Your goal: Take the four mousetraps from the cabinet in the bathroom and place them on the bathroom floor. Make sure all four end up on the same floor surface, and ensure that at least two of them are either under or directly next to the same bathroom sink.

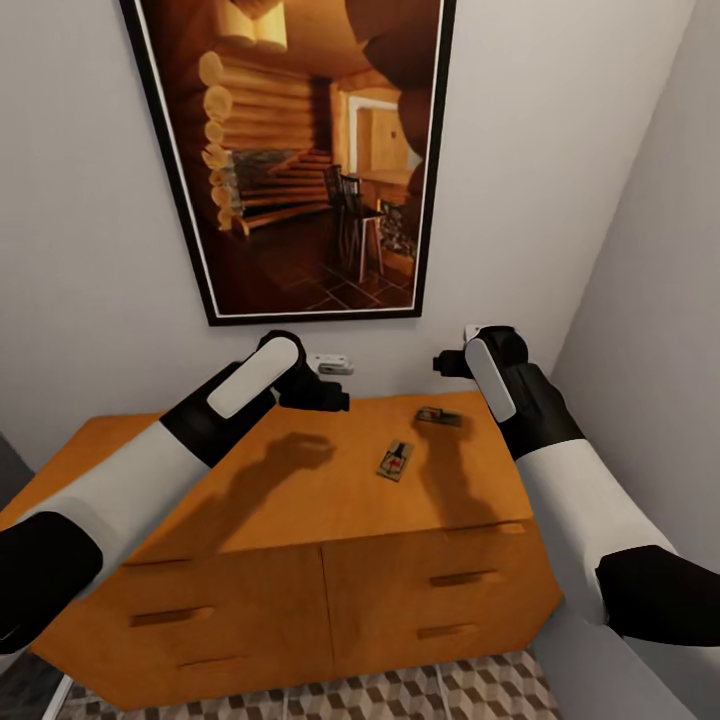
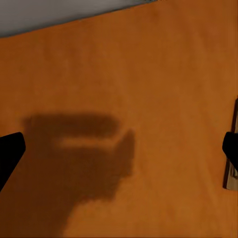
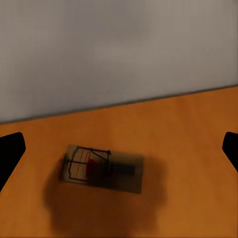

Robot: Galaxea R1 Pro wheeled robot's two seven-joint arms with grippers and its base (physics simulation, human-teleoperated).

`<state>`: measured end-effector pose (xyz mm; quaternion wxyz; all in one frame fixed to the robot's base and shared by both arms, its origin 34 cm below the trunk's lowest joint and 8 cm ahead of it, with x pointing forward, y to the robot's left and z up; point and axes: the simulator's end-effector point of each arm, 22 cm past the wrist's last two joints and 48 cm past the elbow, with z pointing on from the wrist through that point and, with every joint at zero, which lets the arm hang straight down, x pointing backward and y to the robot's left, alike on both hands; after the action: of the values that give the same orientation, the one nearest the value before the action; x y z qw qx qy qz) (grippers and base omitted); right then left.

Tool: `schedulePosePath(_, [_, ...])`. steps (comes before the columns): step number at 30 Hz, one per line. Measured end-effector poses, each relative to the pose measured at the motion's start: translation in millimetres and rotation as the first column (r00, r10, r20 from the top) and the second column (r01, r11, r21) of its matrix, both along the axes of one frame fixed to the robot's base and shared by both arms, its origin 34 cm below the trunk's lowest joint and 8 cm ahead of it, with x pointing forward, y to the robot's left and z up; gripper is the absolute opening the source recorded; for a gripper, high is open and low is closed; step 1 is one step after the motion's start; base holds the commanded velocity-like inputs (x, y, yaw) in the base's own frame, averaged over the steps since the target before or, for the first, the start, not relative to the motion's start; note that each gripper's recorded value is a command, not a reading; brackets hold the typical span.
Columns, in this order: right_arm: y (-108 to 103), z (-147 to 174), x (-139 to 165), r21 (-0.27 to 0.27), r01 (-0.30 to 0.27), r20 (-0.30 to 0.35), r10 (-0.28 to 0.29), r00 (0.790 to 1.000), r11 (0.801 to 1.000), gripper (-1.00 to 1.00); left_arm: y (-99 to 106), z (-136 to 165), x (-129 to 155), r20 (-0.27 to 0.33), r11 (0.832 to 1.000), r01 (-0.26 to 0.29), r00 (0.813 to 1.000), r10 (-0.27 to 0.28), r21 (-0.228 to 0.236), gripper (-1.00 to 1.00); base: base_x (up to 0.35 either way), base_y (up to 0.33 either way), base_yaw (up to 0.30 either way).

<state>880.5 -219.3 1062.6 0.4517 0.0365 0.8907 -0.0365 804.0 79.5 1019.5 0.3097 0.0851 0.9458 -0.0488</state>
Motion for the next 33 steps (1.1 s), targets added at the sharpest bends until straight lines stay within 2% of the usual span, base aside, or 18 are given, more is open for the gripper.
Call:
schedulePosePath(5, [0.0,-0.8,-0.1,0.0,0.0,-0.001,0.0,1.0,1.0,1.0,-21.3,-2.7,-7.6,-0.008,0.999,0.035,0.999,-0.036,-0.011,1.0,0.022,0.0,0.0])
schedulePosePath(12, [0.0,-0.9,-0.4,0.0,0.0,-0.001,0.0,1.0,1.0,1.0,-40.0,-5.2,-15.3,-0.016,0.998,0.064,0.998,-0.064,-0.023,1.0,0.071,-0.126,0.0])
schedulePosePath(19, [0.0,-0.6,-0.3,0.001,-0.001,0.001,0.001,1.0,1.0,1.0,-44.6,-6.2,-17.4,-0.019,0.997,0.071,0.997,-0.071,-0.027,1.0,0.102,-0.159,0.0])
schedulePosePath(33, [1.0,-0.7,-0.4,0.003,-0.003,0.001,0.003,1.0,1.0,1.0,-45.2,-8.5,-18.5,-0.023,0.997,0.072,0.997,-0.073,-0.027,1.0,0.013,-0.019,0.0])
